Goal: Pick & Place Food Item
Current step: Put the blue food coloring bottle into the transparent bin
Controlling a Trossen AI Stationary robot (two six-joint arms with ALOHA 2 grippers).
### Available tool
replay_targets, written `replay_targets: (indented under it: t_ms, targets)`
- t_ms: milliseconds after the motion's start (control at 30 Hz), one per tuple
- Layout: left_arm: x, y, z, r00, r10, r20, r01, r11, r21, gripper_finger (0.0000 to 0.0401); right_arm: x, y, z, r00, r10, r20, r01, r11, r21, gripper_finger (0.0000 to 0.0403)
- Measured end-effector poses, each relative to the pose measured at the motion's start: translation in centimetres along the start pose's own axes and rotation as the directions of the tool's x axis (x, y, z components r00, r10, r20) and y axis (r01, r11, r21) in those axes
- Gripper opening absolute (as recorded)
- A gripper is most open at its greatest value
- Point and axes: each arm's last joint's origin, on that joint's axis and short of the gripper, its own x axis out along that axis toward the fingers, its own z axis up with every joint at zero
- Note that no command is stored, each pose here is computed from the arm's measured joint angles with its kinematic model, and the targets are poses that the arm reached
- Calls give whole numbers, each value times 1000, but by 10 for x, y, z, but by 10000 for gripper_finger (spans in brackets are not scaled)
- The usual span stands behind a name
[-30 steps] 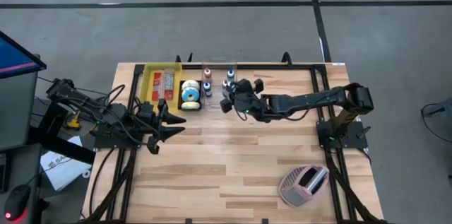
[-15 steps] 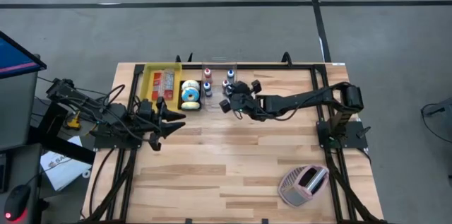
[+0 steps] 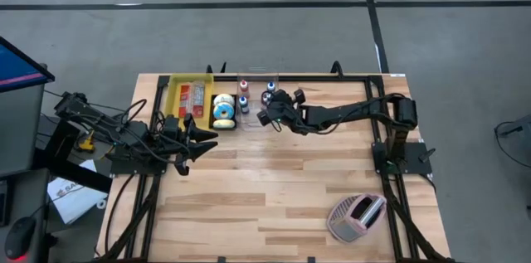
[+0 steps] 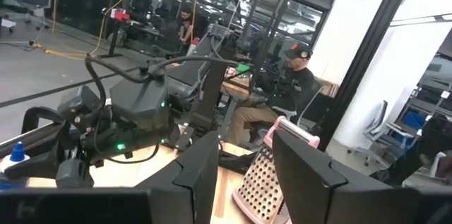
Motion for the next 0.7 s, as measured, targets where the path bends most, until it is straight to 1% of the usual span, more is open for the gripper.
replay_targets:
  t_ms: [267,400,700]
  targets:
    - [0,0,0,1000,1,0,-1,1000,-4,131,9,-10,-12,999,47,2,-47,998,32,93]
    - [0,0,0,1000,2,0,-2,1000,-6,131,9,-10,-12,999,53,4,-53,998,28,93]
    - [0,0,0,1000,17,8,-17,1000,-8,131,22,-22,-8,999,39,-9,-39,998,40,93]
